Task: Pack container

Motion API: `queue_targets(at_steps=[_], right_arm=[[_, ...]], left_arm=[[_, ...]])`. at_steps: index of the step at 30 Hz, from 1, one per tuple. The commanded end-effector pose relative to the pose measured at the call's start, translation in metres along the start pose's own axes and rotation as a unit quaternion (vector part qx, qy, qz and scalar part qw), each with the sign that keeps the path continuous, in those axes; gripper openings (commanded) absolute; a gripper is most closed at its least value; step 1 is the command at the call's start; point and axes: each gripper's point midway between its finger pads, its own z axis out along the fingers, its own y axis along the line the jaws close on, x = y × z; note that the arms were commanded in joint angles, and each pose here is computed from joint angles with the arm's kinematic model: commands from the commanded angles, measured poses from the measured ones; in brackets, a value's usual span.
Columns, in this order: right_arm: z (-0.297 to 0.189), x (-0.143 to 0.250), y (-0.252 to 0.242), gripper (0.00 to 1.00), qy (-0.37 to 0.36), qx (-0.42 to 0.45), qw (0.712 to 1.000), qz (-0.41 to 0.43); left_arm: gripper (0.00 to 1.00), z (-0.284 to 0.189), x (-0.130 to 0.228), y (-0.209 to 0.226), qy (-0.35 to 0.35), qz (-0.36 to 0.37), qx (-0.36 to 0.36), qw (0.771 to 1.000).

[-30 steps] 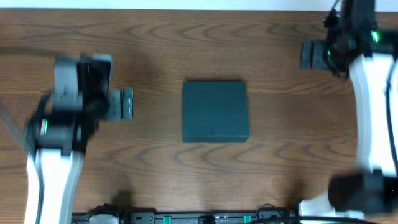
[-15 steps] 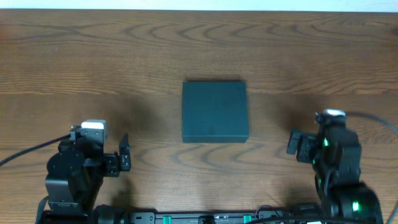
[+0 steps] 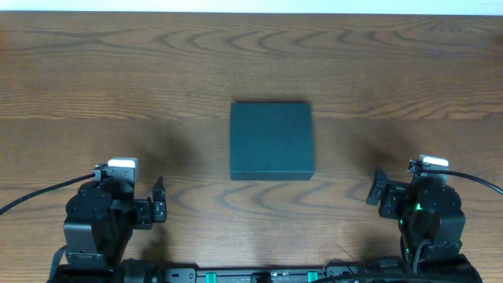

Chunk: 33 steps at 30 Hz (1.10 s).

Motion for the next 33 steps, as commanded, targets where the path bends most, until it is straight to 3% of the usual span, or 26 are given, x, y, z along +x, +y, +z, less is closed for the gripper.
queue_targets(at_steps=[1, 16, 20, 25, 33], right_arm=[[0.001, 0.008, -0.002, 0.99, 0.013, 0.007, 1.000, 0.001], [-0.012, 0.028, -0.006, 0.99, 0.030, 0.003, 1.000, -0.004], [-0.029, 0.020, 0.004, 0.99, -0.025, -0.046, 0.999, 0.011], [-0.036, 0.006, 0.008, 0.99, -0.152, -0.073, 0.986, -0.007], [0.029, 0.002, 0.040, 0.99, -0.242, -0.101, 0.964, -0.051]], left_arm=[[0.99, 0.001, 0.001, 0.001, 0.003, 0.006, -0.003, 1.000], [0.98, 0.001, 0.001, 0.001, 0.003, 0.006, -0.003, 1.000], [0.98, 0.001, 0.001, 0.001, 0.003, 0.006, -0.003, 1.000], [0.98, 0.001, 0.001, 0.001, 0.003, 0.006, -0.003, 1.000], [0.99, 0.001, 0.001, 0.001, 0.003, 0.006, -0.003, 1.000]])
